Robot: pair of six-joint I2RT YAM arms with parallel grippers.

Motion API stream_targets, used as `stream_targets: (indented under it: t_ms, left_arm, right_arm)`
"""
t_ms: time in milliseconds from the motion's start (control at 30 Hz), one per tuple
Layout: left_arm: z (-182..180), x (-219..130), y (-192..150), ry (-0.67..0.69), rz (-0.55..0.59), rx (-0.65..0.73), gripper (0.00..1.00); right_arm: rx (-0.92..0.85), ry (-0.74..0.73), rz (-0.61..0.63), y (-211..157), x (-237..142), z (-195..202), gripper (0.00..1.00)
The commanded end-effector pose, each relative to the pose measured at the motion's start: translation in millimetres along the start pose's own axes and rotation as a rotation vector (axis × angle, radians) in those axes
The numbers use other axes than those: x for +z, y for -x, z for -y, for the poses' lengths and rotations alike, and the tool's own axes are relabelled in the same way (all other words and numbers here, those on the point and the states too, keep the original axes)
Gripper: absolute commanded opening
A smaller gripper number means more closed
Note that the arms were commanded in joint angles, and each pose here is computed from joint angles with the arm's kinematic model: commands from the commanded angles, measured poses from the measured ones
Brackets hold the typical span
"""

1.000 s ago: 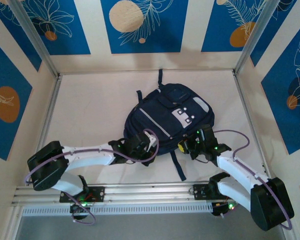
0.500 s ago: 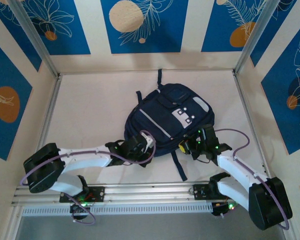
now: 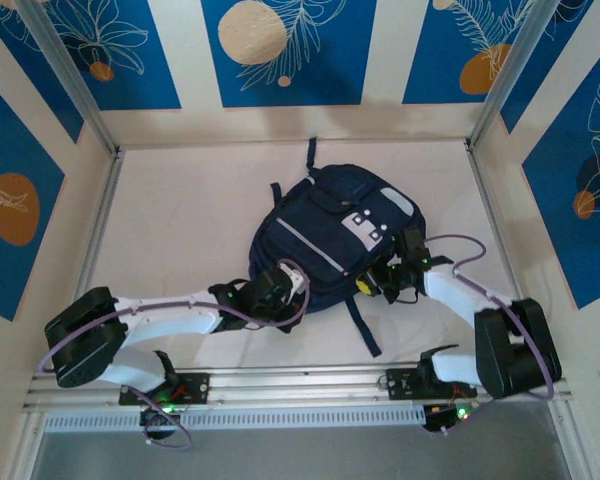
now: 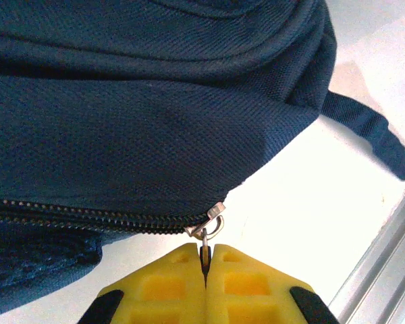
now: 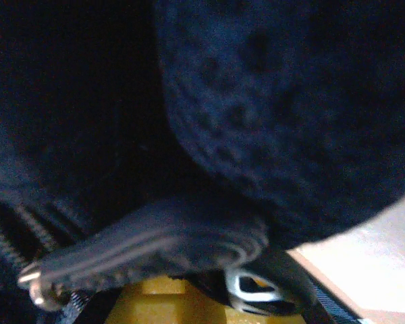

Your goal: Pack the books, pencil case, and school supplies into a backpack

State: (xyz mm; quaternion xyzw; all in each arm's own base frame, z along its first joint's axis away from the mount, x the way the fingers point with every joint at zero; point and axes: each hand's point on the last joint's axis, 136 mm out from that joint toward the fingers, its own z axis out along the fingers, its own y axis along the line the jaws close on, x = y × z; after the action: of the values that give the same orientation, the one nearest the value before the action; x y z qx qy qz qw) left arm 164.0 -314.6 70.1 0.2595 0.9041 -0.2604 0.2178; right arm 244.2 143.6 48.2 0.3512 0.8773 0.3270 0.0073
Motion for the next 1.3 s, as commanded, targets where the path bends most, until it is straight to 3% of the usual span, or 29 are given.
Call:
stream_targets:
  t_ms: [0, 67, 200, 300, 433, 600, 700, 767, 967, 1267]
  left_arm:
    - [2, 2, -14, -0.007, -0.089, 0.017, 0.0]
    - [6, 4, -9, -0.017, -0.09, 0.027, 0.0]
    - [14, 6, 3, -0.031, -0.076, 0.042, 0.0]
    - [17, 9, 9, -0.034, -0.066, 0.041, 0.0]
    - [19, 13, 11, -0.044, -0.069, 0.036, 0.0]
    - [20, 16, 11, -0.048, -0.072, 0.023, 0.0]
    - [22, 17, 11, -0.056, -0.073, 0.019, 0.0]
    - [24, 18, 12, -0.064, -0.075, 0.014, 0.0]
    - [27, 14, 14, -0.074, -0.071, 0.016, 0.0]
    - [24, 11, 12, -0.072, -0.062, 0.003, 0.0]
  right_arm:
    - [-0.118, 0.083, 0.058, 33, -6, -45, 0.01]
    - [-0.151, 0.084, 0.049, 34, -10, -56, 0.05]
    - [-0.172, 0.048, 0.068, 29, -24, -54, 0.36]
    - [-0.152, 0.016, 0.089, 18, -37, -38, 0.5]
    - [-0.102, 0.076, 0.073, -9, -45, -19, 0.63]
    - [-0.013, 0.159, -0.026, -43, -31, -6, 0.67]
    - [-0.012, 0.201, 0.01, -49, -24, -7, 0.9]
    - [-0.036, 0.217, 0.037, -51, -18, -10, 0.94]
    - [-0.046, 0.194, 0.065, -49, 8, -9, 0.89]
    - [-0.035, 0.16, 0.086, -40, 23, -13, 0.35]
